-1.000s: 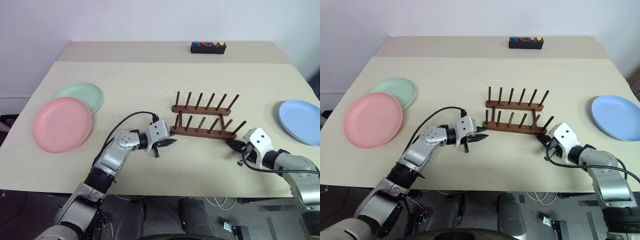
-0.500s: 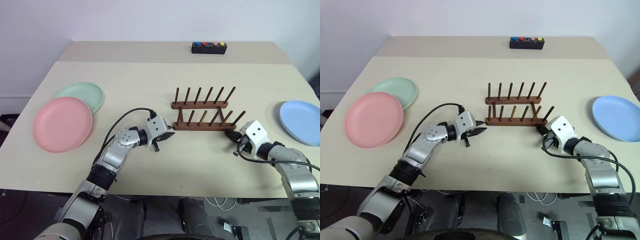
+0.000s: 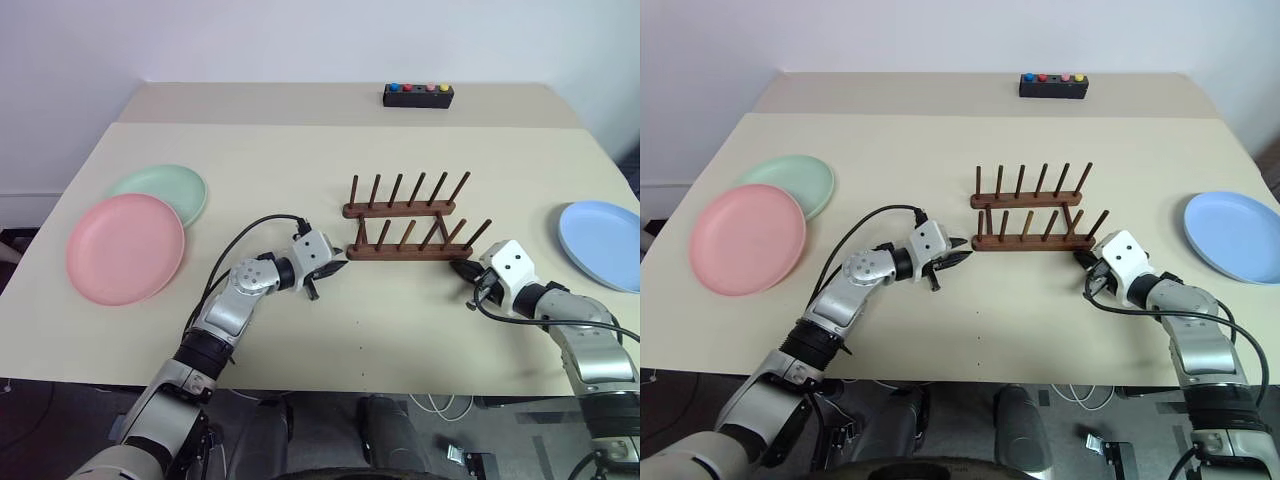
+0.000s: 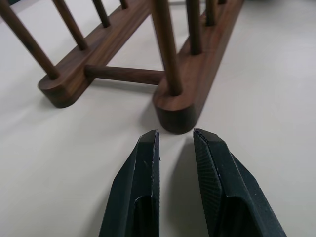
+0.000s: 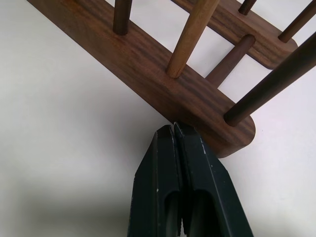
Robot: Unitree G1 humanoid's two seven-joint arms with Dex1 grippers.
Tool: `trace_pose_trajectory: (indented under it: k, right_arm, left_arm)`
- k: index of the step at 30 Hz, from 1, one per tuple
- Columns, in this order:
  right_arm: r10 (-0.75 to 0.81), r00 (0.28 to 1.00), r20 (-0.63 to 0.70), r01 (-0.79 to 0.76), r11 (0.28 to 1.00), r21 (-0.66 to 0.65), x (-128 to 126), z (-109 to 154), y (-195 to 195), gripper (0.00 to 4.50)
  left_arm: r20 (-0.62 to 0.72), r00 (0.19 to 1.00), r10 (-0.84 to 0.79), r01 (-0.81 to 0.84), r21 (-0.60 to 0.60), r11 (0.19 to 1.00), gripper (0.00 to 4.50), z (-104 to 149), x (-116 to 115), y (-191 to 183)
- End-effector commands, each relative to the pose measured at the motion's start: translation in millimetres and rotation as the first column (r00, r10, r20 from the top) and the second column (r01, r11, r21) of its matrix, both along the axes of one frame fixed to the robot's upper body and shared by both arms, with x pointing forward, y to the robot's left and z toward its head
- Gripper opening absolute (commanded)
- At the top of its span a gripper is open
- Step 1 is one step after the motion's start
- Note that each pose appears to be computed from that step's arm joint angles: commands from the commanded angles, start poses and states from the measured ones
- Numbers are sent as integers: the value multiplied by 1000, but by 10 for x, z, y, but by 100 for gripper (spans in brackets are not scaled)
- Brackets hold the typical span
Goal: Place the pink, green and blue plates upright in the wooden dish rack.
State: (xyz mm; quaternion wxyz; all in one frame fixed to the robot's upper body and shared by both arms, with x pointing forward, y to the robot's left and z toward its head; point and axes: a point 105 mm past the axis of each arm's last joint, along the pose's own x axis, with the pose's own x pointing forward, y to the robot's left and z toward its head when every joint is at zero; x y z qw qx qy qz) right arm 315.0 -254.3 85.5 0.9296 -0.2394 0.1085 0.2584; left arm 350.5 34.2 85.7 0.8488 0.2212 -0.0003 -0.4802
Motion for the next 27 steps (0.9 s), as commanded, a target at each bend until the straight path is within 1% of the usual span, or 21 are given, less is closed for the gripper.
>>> trace_pose_trajectory:
  k: [1, 7, 12, 21, 27]
  right_arm:
    - [-6, 1000, -16, 6, 1000, -6, -9, -50, -3, 3]
    - [-3, 1000, -18, 3, 1000, -7, -16, -48, -4, 3]
    - [12, 1000, -22, -12, 1000, -2, -37, -40, 22, 3]
    - [40, 999, -35, -40, 999, 12, -173, 33, -1, 3]
    - [42, 998, -41, -41, 999, 12, -224, 63, -40, 3]
  left_arm:
    - [37, 998, 46, -46, -13, 999, 108, 87, 87, 57]
    - [30, 998, 57, -56, -18, 998, 108, 75, 99, 75]
    - [-14, 1000, 23, -23, -6, 1000, 108, 45, 34, 147]
    - [-62, 997, -40, 38, -42, 998, 108, 132, -114, 287]
    - [-106, 985, -137, 129, -77, 989, 108, 170, -283, 183]
